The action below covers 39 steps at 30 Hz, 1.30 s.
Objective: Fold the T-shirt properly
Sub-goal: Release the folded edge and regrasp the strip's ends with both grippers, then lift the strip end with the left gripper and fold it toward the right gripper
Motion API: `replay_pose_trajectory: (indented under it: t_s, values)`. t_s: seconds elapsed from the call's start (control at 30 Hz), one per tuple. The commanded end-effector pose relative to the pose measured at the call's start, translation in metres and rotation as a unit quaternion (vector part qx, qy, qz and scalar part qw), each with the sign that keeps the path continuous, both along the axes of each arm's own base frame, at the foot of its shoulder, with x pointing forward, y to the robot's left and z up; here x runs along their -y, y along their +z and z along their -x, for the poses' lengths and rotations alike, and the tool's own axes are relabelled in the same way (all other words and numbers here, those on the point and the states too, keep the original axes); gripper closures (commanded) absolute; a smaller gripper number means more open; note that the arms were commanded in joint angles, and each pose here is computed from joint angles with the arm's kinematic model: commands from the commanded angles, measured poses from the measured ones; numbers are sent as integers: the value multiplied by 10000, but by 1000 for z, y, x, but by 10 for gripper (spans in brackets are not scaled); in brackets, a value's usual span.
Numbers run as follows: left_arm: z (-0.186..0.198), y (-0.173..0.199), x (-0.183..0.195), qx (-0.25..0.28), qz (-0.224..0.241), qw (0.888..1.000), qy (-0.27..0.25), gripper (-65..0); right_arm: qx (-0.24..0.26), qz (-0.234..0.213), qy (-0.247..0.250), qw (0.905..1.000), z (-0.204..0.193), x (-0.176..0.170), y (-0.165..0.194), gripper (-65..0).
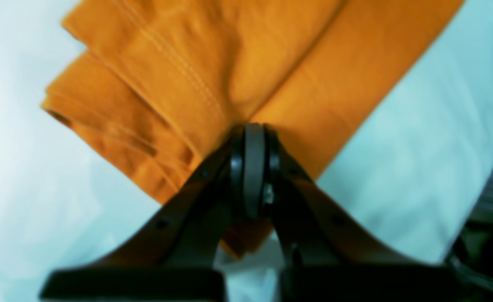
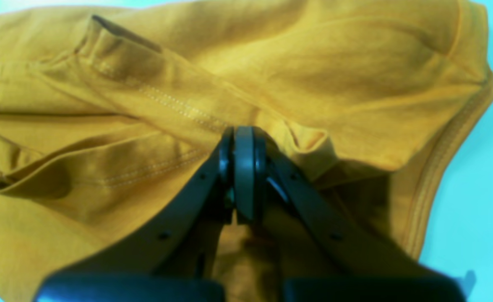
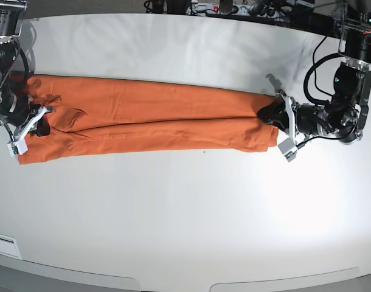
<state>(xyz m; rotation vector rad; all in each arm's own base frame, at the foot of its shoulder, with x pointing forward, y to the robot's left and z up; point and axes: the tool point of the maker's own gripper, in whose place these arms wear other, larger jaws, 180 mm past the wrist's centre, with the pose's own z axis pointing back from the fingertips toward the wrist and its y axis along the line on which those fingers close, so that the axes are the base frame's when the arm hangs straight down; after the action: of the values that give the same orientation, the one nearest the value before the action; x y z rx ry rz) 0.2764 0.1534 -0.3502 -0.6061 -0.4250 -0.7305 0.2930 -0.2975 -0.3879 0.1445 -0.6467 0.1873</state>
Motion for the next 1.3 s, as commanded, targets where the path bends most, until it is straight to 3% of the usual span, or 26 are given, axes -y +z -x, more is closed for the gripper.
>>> replay_pose_trajectory:
  t_s: [0.0, 0.1, 0.13, 0.23, 0.27, 0.3, 0.5, 0.73, 1.17, 1.27]
  values:
    - [-15, 26, 1, 284, 241, 9993, 37, 0, 12, 142, -28, 9999, -3, 8, 6, 0]
    - [-23, 52, 1, 322, 606, 9976, 73, 0, -33, 156, -33, 9999, -2, 9, 5, 0]
    - [-27, 61, -2, 332, 721, 9967, 177, -48, -81, 163, -28, 9998, -1, 9, 4, 0]
    - [-44, 95, -21, 592, 1057, 9906, 639, -319, -104, 171, -26, 9998, 0, 9, 3, 0]
    - [-47, 103, -31, 681, 1131, 9877, 839, -372, -126, 174, -26, 9998, 1, 9, 3, 0]
    - [-50, 108, -41, 753, 1177, 9845, 1060, -384, -129, 173, -24, 9998, 1, 9, 3, 0]
    - [-25, 85, -79, 508, 1190, 9724, 1939, -384, -127, 172, -26, 9998, 1, 9, 3, 0]
    - [-7, 38, -93, 120, 1167, 9454, 3042, -384, -140, 159, -25, 9998, 2, 9, 2, 0]
    - [-11, 9, -47, -70, 1670, 9256, 3396, -383, -151, 154, -25, 9998, 2, 9, 2, 0]
    - [-10, 4, -34, -163, 1733, 9277, 3302, -381, -152, 147, -23, 9998, 2, 9, 2, 0]
